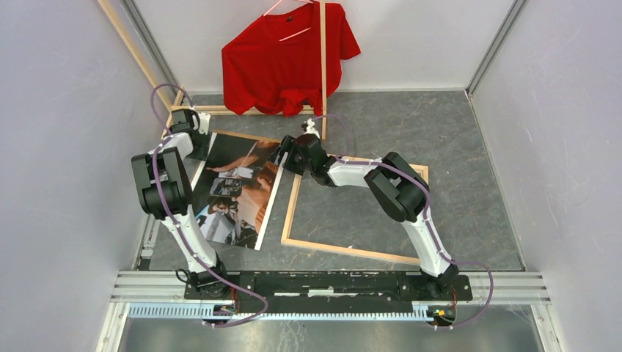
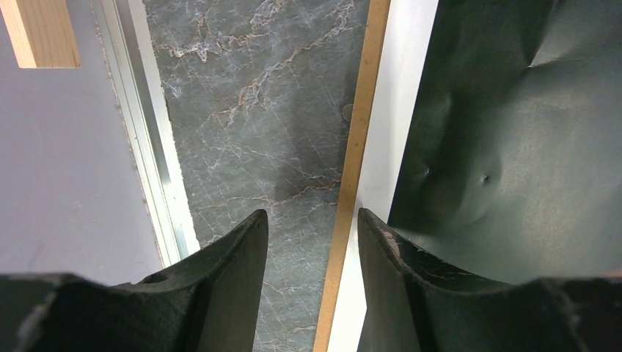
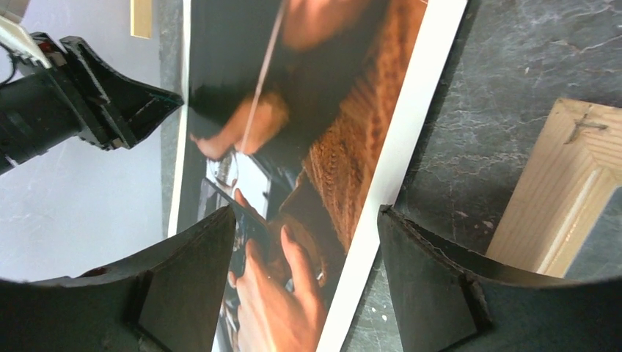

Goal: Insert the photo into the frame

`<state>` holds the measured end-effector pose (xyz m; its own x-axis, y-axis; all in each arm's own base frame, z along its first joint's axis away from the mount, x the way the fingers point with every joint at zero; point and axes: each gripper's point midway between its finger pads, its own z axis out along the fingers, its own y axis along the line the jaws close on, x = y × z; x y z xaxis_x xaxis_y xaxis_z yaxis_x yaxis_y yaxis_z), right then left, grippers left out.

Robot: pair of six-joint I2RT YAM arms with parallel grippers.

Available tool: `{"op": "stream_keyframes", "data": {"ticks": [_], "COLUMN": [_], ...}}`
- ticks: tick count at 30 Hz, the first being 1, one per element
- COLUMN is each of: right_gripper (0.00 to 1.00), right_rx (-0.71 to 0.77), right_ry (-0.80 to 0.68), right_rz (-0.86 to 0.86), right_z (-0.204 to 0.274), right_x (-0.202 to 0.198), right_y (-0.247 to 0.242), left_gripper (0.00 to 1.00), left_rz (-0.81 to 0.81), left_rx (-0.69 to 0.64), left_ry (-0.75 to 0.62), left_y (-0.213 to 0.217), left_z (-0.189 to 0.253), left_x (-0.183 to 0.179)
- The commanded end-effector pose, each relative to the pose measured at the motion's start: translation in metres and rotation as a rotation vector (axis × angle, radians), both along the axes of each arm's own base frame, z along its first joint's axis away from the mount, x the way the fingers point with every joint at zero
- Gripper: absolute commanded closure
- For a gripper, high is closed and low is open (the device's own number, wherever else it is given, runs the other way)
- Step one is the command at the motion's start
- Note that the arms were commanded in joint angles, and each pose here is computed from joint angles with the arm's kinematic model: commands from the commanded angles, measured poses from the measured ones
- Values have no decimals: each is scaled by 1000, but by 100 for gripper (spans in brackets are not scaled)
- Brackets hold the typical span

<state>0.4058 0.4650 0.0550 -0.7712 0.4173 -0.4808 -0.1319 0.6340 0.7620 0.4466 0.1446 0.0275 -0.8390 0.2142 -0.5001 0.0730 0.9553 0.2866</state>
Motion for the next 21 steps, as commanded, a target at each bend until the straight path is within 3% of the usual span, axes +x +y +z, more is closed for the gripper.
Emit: {"op": "stream_keyframes", "data": {"ticks": [1,11,21], "right_gripper": [22,19,19], "right_rx": [-208,-420,-475], "right_ry": [53,99,112], "right_rz": [-24,-49,-127], "right_z": [-26,-56,-66], "right_x": [-12,-2,31], "right_y": [-25,-42,-41], "left_gripper": [44,45,45], "left_rz": [-45,-48,-64], "left_rx": [-3,10,2], "left_ry": [122,126,133], "left_y": [-10,-8,-11], "left_z": [-33,-31,-33], "left_x": [-26,-26,-27]}}
